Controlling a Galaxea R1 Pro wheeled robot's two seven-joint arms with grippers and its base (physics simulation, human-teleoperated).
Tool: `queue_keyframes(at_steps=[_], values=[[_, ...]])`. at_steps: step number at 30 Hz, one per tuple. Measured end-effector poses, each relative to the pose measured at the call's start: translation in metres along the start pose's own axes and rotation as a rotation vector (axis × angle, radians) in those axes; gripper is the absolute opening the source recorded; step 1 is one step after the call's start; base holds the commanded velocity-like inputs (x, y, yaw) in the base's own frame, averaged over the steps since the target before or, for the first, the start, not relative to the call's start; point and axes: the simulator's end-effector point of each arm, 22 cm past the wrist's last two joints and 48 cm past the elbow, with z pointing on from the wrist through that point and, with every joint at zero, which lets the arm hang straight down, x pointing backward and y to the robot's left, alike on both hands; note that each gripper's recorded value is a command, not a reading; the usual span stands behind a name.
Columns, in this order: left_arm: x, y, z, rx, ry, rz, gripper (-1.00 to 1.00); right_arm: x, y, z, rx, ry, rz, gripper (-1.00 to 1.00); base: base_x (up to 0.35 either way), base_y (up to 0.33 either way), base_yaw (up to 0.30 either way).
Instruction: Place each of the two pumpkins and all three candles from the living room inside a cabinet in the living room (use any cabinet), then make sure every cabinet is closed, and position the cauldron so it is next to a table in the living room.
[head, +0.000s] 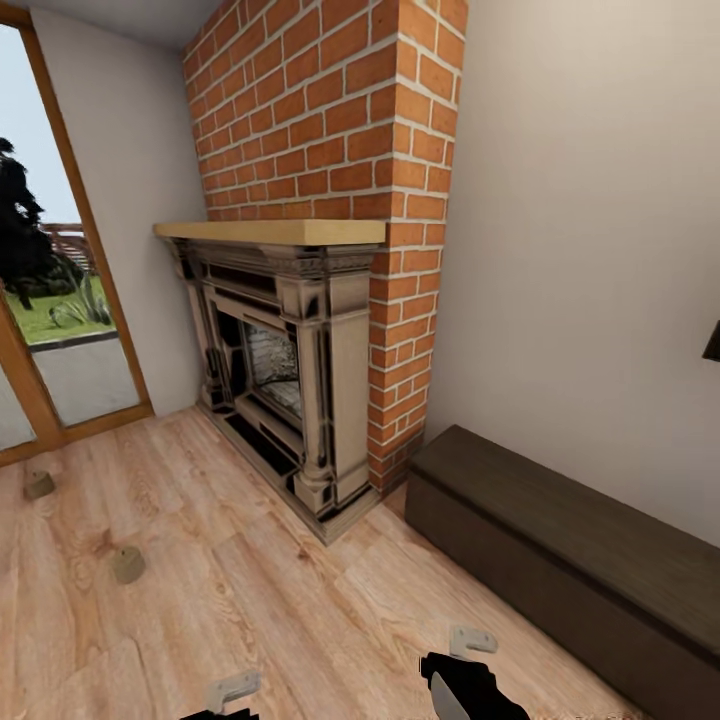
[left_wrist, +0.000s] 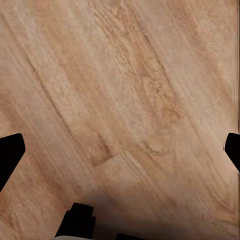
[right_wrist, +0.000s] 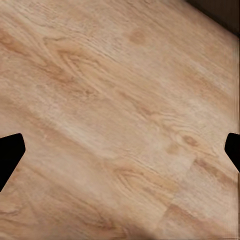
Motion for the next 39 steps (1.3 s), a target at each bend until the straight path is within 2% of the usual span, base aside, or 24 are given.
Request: queue_keyframes(at_steps=[39], values=[[-0.0005, 0.0012, 0.0001, -0.002, -0.001, 0.0, 1.0, 0.0, 0.0, 0.0, 0.0, 0.0, 0.0, 1.0, 0.0, 0.0, -0.285]])
